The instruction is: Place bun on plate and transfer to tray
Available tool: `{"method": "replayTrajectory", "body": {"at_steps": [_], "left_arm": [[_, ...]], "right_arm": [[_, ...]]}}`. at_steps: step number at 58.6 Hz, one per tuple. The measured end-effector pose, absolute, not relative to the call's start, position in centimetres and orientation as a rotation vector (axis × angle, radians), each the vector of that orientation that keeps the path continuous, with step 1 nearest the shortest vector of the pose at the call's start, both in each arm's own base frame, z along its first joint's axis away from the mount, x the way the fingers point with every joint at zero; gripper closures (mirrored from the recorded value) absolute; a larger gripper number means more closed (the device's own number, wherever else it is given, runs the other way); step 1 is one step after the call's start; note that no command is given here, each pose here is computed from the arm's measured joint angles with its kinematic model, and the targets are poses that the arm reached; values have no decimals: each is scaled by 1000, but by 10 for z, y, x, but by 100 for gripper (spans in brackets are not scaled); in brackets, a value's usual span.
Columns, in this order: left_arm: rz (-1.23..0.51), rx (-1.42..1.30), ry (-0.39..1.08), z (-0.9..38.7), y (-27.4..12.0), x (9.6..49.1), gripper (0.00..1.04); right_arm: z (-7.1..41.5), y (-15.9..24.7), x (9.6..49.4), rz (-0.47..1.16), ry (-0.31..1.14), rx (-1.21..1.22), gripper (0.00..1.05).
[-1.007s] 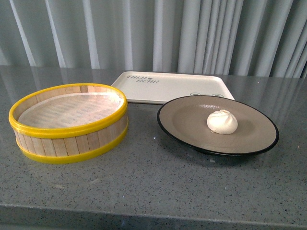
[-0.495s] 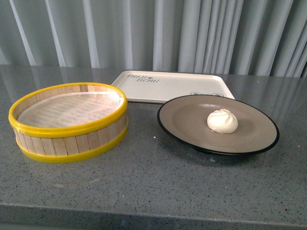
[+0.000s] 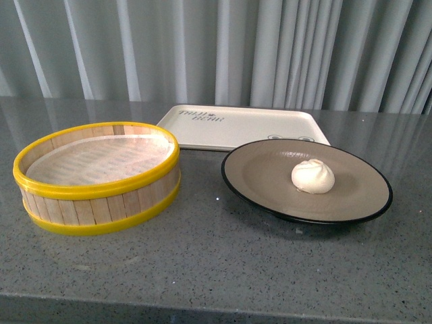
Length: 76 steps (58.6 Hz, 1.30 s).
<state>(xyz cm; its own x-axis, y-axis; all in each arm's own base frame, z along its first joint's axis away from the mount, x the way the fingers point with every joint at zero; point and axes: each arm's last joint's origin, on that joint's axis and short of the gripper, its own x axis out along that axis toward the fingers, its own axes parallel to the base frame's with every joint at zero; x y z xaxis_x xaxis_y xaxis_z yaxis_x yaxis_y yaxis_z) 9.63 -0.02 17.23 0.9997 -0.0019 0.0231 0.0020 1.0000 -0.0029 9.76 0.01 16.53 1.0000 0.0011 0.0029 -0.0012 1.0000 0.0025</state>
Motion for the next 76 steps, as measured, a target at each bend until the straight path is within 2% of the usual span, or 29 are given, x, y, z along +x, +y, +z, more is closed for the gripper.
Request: {"method": "replayTrajectory", "body": {"at_steps": [21, 27, 32, 43, 60, 76], "left_arm": [[-2, -3, -23, 172, 0, 96, 7], [-2, -3, -23, 172, 0, 96, 7], [-2, -3, -23, 172, 0, 96, 7], [-2, -3, -23, 172, 0, 96, 7], [-2, -3, -23, 172, 0, 96, 7], [-2, -3, -23, 172, 0, 96, 7]], "right_arm": [[165, 0, 98, 10, 9, 17, 8], [171, 2, 109, 69, 142, 262, 8], [186, 5, 133, 94, 116, 582, 8], [196, 30, 172, 158, 111, 987, 8], [182, 66, 206, 113, 297, 1328, 8], [182, 74, 217, 67, 390, 1440, 8]]}}
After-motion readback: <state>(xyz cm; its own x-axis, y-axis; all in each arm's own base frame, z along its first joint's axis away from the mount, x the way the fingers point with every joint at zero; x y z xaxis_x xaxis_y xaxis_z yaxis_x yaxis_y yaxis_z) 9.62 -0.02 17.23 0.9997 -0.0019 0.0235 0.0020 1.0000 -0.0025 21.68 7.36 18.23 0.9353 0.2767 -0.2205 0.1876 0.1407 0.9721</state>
